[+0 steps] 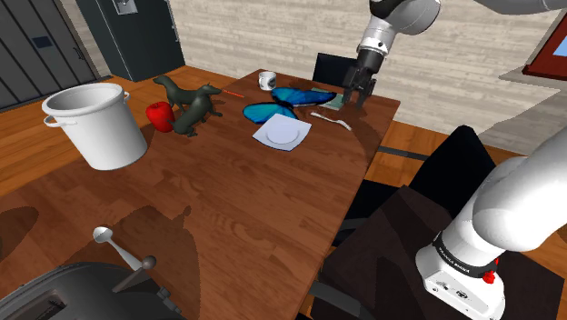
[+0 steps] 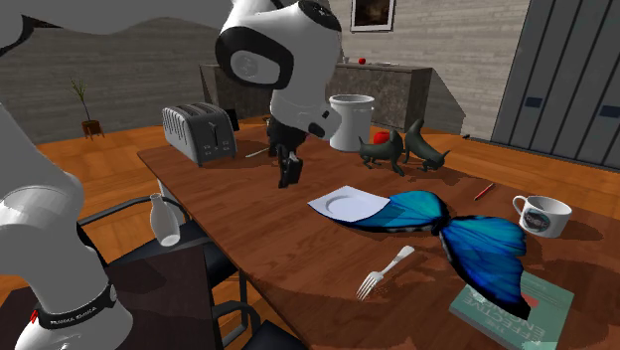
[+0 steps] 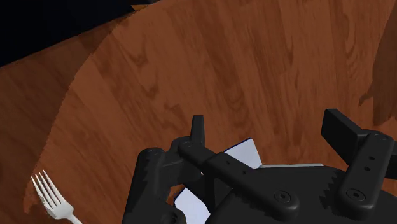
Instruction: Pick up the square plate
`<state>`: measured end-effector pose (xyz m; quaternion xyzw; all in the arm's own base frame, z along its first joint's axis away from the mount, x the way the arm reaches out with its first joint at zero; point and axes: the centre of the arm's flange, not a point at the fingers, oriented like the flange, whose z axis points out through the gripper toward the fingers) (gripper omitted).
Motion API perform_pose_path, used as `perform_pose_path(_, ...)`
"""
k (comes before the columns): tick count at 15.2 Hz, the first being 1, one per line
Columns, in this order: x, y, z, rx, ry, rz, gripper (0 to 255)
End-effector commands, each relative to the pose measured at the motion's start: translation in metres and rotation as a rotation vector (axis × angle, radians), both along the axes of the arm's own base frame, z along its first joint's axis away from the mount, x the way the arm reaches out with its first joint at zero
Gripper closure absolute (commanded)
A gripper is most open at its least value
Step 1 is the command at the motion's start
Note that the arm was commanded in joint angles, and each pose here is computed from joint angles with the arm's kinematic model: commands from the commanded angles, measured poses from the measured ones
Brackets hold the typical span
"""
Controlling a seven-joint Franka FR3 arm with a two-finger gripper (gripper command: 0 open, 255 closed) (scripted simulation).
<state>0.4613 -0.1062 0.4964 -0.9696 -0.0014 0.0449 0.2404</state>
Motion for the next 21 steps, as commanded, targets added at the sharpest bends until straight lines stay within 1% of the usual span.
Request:
perform_pose_path(1,0.025,-0.014,-0.017,0.06,0.003,0.007,0)
perform_pose_path(11,0.143,-0.065,-0.114,0.349,0.028,0.04,0)
perform_pose_path(20,0.248,-0.082,-0.212,0.61,0.05,0.07,0)
perform_pose_path(21,0.248,-0.082,-0.212,0.61,0.05,0.07,0)
